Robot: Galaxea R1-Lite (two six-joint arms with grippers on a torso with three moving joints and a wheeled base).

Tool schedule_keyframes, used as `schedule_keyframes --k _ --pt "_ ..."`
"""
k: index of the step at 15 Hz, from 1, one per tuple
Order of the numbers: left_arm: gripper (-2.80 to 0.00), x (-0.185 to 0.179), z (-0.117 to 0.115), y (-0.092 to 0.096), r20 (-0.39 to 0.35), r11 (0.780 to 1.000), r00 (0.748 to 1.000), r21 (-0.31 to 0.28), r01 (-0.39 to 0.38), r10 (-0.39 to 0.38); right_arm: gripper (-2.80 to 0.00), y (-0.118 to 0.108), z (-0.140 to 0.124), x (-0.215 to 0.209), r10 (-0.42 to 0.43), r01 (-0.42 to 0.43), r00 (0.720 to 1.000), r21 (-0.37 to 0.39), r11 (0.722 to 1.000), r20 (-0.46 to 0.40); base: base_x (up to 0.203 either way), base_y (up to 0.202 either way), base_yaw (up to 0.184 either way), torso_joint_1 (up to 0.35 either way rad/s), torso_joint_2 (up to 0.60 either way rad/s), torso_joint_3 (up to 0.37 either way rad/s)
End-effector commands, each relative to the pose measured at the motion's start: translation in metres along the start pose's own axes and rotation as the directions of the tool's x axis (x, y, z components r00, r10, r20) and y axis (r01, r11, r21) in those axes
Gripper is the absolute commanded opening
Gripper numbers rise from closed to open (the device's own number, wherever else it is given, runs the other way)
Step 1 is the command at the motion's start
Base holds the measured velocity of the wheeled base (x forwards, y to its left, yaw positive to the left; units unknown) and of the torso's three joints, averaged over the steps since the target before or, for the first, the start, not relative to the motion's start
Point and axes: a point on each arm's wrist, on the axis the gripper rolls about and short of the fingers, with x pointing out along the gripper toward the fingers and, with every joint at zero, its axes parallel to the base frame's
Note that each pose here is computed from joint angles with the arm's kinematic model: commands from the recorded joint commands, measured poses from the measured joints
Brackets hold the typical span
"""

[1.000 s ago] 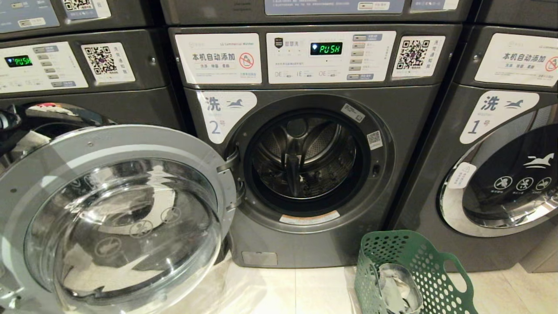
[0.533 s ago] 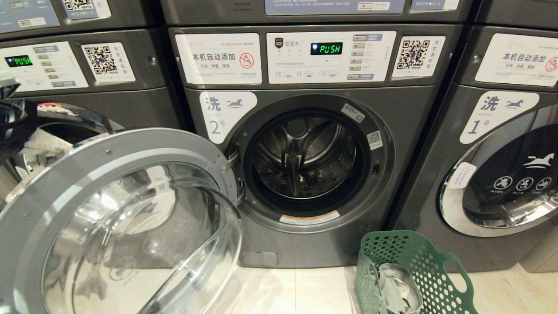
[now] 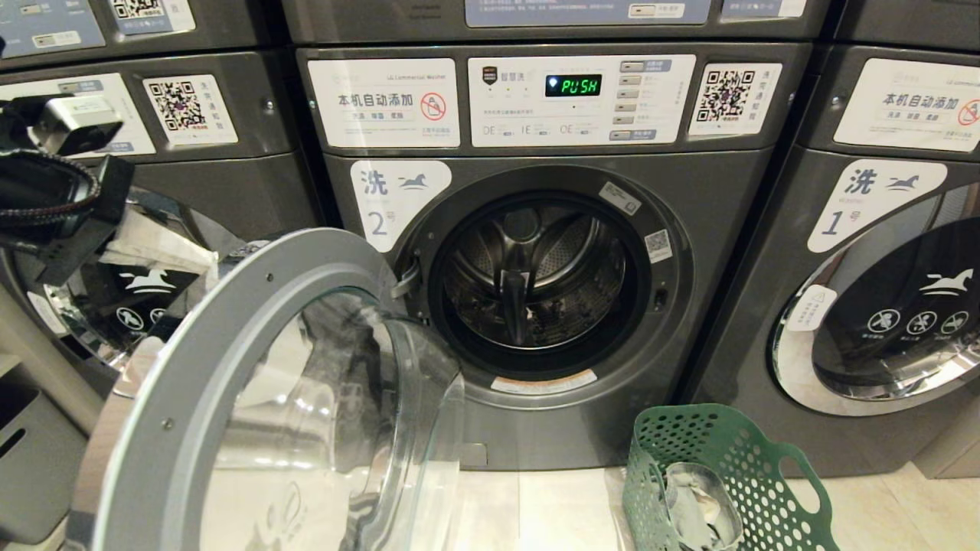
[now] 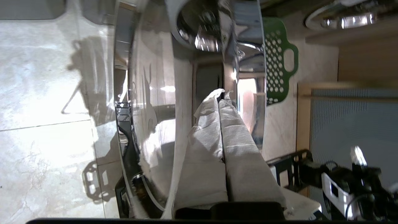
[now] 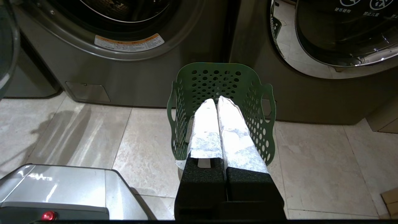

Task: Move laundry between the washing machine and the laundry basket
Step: Close the washing machine door with the left hand

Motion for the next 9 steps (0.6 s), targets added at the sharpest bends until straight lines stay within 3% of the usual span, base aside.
schedule_keyframes --k 1,7,9 --pt "-2.8 0.005 -0.006 -0.019 -0.038 0.997 0.998 0.051 0.055 -0.053 -2.8 0.0 0.0 0.0 -0.001 0.001 1.0 0.0 1.0 0.0 0.0 0.0 0.0 0.0 0.0 0.0" --pt "-2.8 0.033 -0.012 -0.055 -0.142 0.974 0.979 0.151 0.171 -0.15 -2.8 0.0 0.0 -0.001 -0.003 0.003 1.0 0.002 1.0 0.006 0.0 0.0 0.0 0.0 0.0 0.0" --pt "-2.8 0.043 -0.009 -0.062 -0.137 0.963 0.975 0.184 0.198 -0.175 -2.8 0.0 -0.001 -0.001 -0.005 0.005 1.0 0.002 1.0 0.013 0.0 0.0 0.0 0.0 0.0 0.0"
